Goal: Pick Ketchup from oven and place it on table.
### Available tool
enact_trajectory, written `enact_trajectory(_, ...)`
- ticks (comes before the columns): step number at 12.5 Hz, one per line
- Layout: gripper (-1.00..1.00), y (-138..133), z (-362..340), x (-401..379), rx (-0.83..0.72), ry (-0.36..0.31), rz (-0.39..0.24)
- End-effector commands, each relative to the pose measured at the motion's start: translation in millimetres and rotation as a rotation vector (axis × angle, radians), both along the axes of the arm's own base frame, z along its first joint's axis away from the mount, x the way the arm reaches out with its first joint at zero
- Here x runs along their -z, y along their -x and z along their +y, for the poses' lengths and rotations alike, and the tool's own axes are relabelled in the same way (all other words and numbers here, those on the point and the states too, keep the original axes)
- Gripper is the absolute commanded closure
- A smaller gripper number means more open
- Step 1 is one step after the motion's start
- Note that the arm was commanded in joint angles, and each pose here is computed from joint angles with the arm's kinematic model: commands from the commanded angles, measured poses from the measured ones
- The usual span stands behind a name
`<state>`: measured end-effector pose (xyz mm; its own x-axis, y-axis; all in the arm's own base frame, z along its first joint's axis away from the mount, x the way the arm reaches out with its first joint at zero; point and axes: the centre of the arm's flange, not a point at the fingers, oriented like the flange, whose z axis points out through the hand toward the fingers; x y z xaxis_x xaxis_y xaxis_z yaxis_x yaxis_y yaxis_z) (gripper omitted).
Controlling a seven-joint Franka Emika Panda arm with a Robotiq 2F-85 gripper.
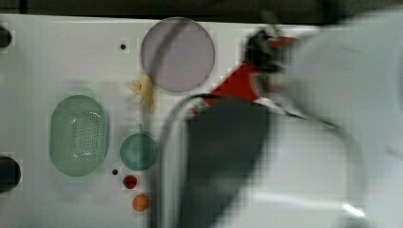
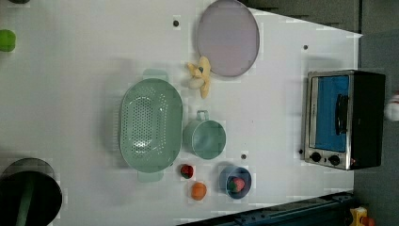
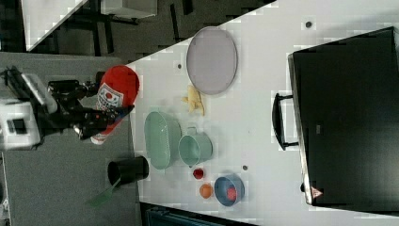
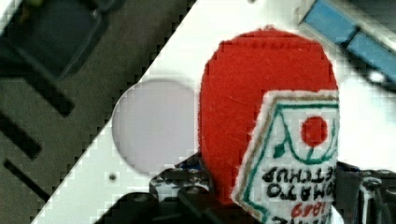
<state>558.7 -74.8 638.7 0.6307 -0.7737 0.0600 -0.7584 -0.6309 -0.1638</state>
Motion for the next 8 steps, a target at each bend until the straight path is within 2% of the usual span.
enact_trajectory(1, -0.29, -12, 69, 101, -0.05, 0.018, 0.219)
enact_trajectory(3, -0.29, 0, 87, 155, 0.022, 0.031, 0.306)
enact_trajectory(4, -0.29, 5, 91, 182, 0.05, 0.034, 0.326)
enact_trajectory(8, -0.29, 28, 83, 304, 0.085, 0.042, 0.32)
